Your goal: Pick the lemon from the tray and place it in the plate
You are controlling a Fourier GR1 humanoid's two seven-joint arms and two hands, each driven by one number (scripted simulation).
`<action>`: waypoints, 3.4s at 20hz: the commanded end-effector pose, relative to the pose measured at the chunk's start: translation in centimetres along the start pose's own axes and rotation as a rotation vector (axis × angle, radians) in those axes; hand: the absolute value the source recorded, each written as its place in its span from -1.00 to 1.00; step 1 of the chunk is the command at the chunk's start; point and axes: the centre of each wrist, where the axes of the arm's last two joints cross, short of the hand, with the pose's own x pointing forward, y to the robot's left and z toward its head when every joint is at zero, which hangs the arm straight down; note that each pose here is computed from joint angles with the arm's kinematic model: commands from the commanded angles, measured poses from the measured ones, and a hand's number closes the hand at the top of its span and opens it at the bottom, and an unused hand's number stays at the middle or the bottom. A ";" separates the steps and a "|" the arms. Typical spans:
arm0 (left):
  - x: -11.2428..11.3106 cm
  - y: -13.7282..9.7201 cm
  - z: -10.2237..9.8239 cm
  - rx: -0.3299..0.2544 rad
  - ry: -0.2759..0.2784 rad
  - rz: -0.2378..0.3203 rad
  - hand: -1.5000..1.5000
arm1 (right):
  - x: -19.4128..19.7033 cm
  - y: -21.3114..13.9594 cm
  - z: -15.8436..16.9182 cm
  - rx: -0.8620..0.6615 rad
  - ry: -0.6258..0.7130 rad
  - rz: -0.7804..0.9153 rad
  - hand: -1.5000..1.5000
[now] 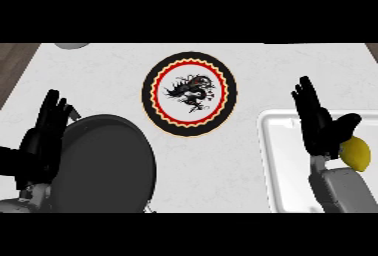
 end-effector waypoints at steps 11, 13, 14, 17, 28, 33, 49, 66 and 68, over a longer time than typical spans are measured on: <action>5.6 -0.5 -3.9 -0.278 -0.177 -0.079 0.00 | -2.2 -0.9 -1.9 -0.083 0.009 0.673 1.00; 7.0 -1.4 -4.2 -0.265 -0.183 -0.101 0.00 | -5.1 0.9 0.3 -0.149 -0.047 0.499 -1.00; 5.4 -0.7 -3.9 -0.274 -0.168 -0.086 0.00 | -5.3 0.3 0.2 -0.189 -0.075 0.437 -1.00; 5.2 1.4 -5.1 -0.265 -0.180 -0.099 0.00 | -5.4 0.5 1.3 -0.202 -0.202 0.349 -1.00; 5.0 0.5 -4.6 -0.281 -0.143 -0.092 0.00 | 3.4 -6.8 0.9 -0.238 -0.052 0.756 -1.00; 4.7 0.2 -4.9 -0.269 -0.166 -0.101 0.00 | 6.9 -8.7 0.2 -0.145 0.252 1.008 -1.00; 5.6 -0.3 -4.6 -0.287 -0.176 -0.076 0.00 | 10.2 -6.8 -1.7 0.042 0.714 1.128 -1.00; 5.0 0.6 -5.3 -0.289 -0.170 -0.081 0.00 | 3.1 -10.1 0.0 0.061 0.896 1.204 -1.00; 4.9 -0.7 -5.0 -0.296 -0.180 -0.090 0.00 | 3.6 -10.9 -1.5 0.083 0.911 1.177 -1.00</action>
